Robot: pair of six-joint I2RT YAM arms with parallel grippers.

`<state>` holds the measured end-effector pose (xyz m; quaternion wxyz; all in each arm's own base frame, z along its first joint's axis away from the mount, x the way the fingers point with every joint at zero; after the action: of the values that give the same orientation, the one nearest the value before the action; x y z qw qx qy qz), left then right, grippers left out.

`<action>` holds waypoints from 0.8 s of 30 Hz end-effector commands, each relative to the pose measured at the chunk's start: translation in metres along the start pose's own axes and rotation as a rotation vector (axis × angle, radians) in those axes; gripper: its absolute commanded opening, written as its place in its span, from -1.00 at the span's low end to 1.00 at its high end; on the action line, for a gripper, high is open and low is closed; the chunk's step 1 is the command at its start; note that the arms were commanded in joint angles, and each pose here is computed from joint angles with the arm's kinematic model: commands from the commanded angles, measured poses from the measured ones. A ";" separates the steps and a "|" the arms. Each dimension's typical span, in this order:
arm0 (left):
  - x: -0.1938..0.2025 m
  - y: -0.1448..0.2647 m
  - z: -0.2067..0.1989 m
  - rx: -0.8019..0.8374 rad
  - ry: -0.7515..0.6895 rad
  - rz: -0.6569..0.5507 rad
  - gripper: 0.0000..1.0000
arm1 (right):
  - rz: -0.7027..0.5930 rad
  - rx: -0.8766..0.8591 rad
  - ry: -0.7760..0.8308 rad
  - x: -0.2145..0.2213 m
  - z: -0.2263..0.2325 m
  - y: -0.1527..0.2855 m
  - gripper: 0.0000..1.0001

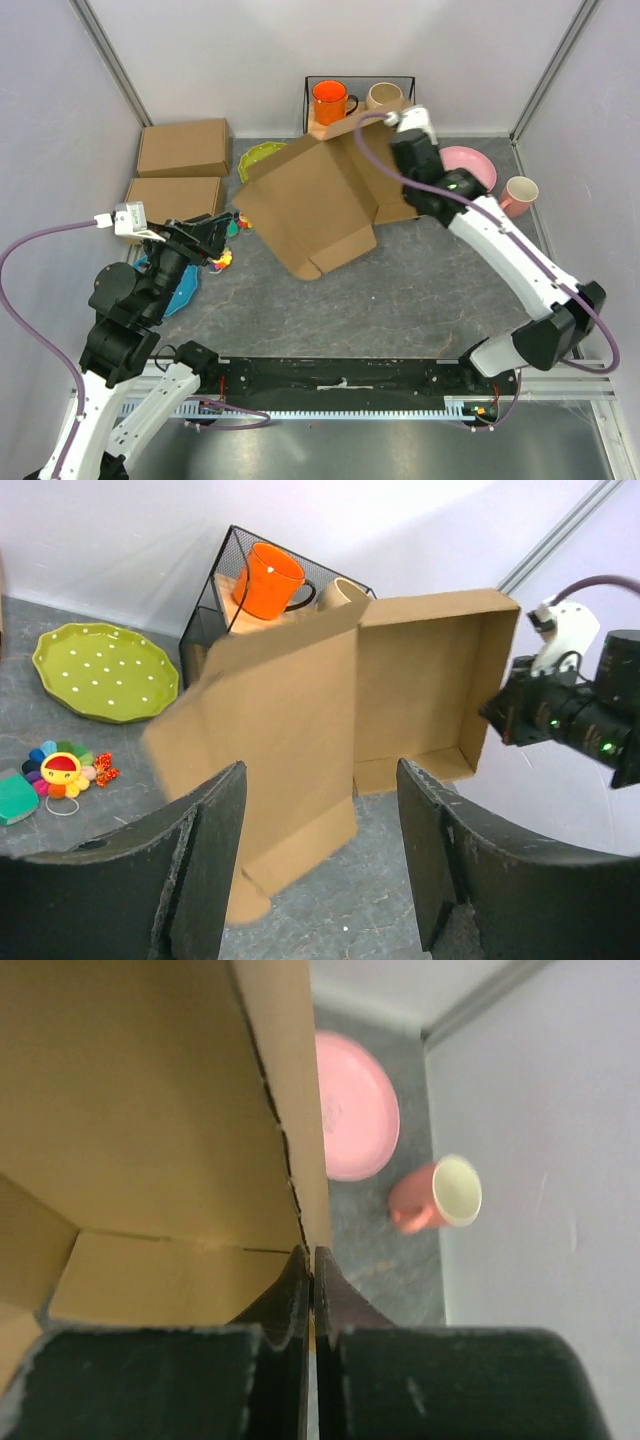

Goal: Fold the paper box

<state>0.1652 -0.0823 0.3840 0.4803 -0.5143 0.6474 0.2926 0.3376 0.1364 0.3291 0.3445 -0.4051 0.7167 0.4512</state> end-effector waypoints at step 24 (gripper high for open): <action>0.023 -0.007 -0.007 0.092 0.025 0.033 0.39 | 0.675 -0.377 -1.136 0.140 0.012 0.049 -1.00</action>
<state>0.1688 -0.0909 0.3656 0.4859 -0.4926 0.6605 0.2916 0.2401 0.1171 0.2373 0.3917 0.0024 0.4636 0.7948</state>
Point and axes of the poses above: each gripper's point midway between its finger pads, its own y axis back along the fingers, its own z axis along the line the jaws close on, x = y × z, the point moved 4 cm from there along y, back along the fingers, and after that the axes turned 11 degrees about -y, right-handed, at the moved point
